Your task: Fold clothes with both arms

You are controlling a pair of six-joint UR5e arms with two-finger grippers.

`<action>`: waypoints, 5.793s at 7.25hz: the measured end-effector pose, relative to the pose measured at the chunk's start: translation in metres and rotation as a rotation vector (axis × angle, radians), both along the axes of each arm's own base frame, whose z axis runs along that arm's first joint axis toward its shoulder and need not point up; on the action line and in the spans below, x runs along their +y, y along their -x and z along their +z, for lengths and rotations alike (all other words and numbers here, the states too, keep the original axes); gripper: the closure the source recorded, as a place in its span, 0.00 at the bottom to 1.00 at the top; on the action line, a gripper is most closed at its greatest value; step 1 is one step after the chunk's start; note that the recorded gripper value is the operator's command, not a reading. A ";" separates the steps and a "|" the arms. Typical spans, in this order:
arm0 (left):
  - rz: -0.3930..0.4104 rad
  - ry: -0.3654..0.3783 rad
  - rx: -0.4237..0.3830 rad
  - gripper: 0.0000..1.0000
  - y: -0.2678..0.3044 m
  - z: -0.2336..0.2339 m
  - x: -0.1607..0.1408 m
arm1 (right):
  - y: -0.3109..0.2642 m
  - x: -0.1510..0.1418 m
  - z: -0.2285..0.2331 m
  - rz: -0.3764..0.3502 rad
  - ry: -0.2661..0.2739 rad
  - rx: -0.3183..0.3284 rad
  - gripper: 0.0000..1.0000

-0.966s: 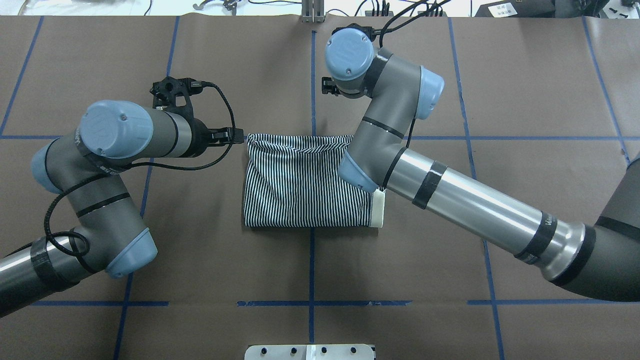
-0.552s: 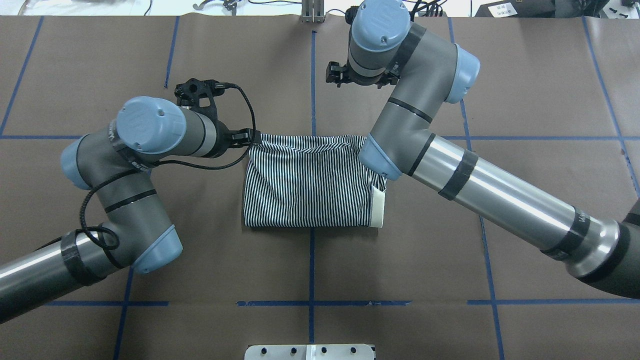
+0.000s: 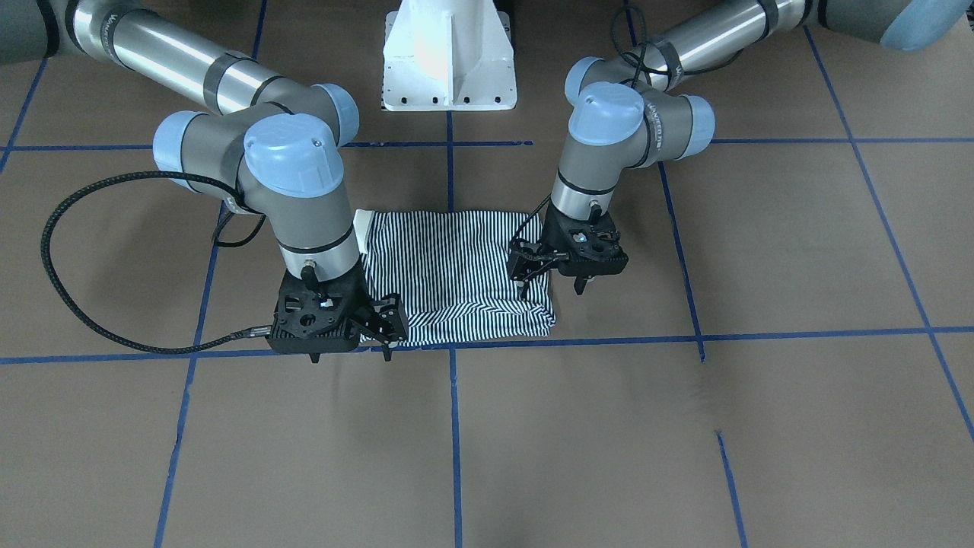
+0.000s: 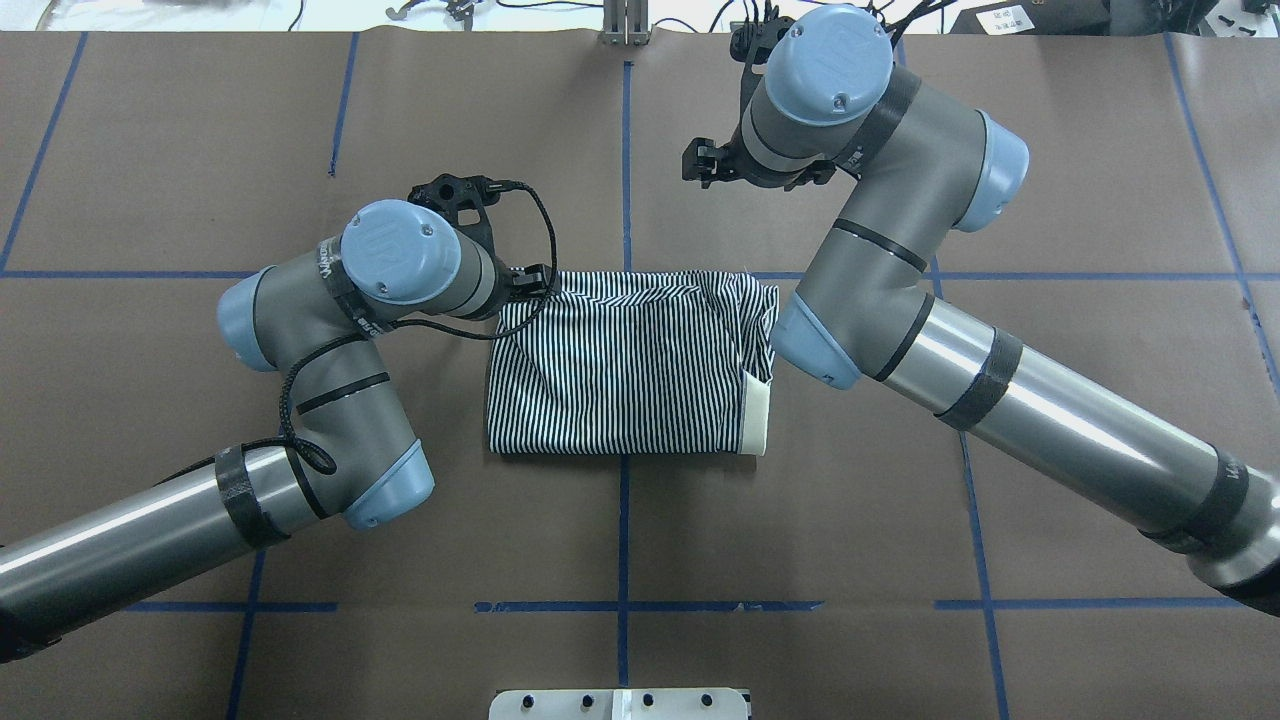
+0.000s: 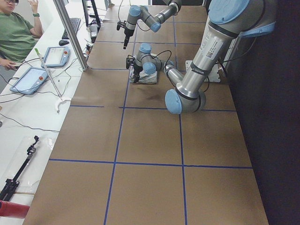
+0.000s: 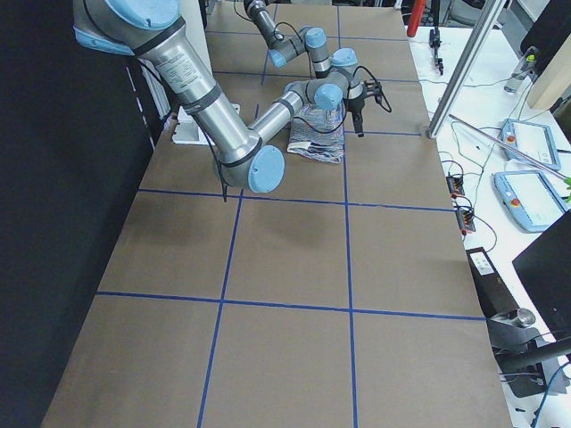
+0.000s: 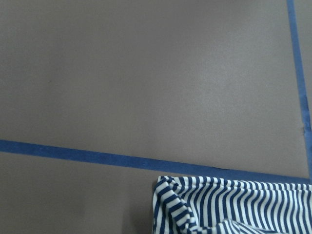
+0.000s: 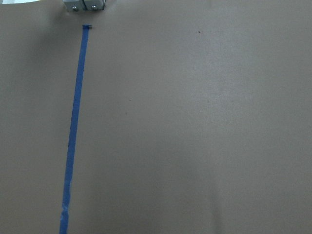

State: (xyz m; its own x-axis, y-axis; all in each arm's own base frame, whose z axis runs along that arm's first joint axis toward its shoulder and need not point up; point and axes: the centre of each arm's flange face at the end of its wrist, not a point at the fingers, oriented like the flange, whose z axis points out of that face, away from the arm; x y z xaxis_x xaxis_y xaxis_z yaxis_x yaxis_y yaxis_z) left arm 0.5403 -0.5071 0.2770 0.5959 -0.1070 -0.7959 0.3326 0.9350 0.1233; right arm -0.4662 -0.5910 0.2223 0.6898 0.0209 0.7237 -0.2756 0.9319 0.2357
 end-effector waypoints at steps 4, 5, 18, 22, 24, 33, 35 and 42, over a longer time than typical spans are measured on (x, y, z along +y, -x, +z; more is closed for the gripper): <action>0.011 -0.014 0.006 0.00 -0.004 -0.006 0.006 | -0.001 0.000 0.003 0.004 0.000 0.004 0.00; 0.014 -0.018 0.005 0.00 -0.008 -0.007 0.010 | 0.000 0.000 0.004 0.005 0.000 0.005 0.00; 0.040 -0.219 -0.169 0.00 0.090 0.035 -0.066 | -0.009 0.005 0.017 -0.032 -0.001 0.012 0.00; 0.190 -0.354 -0.191 0.00 0.253 0.050 0.011 | -0.150 0.004 0.081 -0.174 -0.061 0.072 0.00; 0.253 -0.378 -0.258 0.00 0.374 0.094 0.017 | -0.279 0.009 0.155 -0.242 -0.070 0.122 0.00; 0.287 -0.032 -0.151 0.00 0.610 0.381 0.047 | -0.470 0.139 0.392 -0.166 0.321 0.002 0.00; 0.306 0.036 -0.088 0.00 0.610 0.405 0.054 | -0.479 0.152 0.402 -0.168 0.330 -0.014 0.00; 0.302 0.040 -0.166 0.00 0.615 0.393 0.047 | -0.495 0.176 0.423 -0.145 0.326 -0.018 0.00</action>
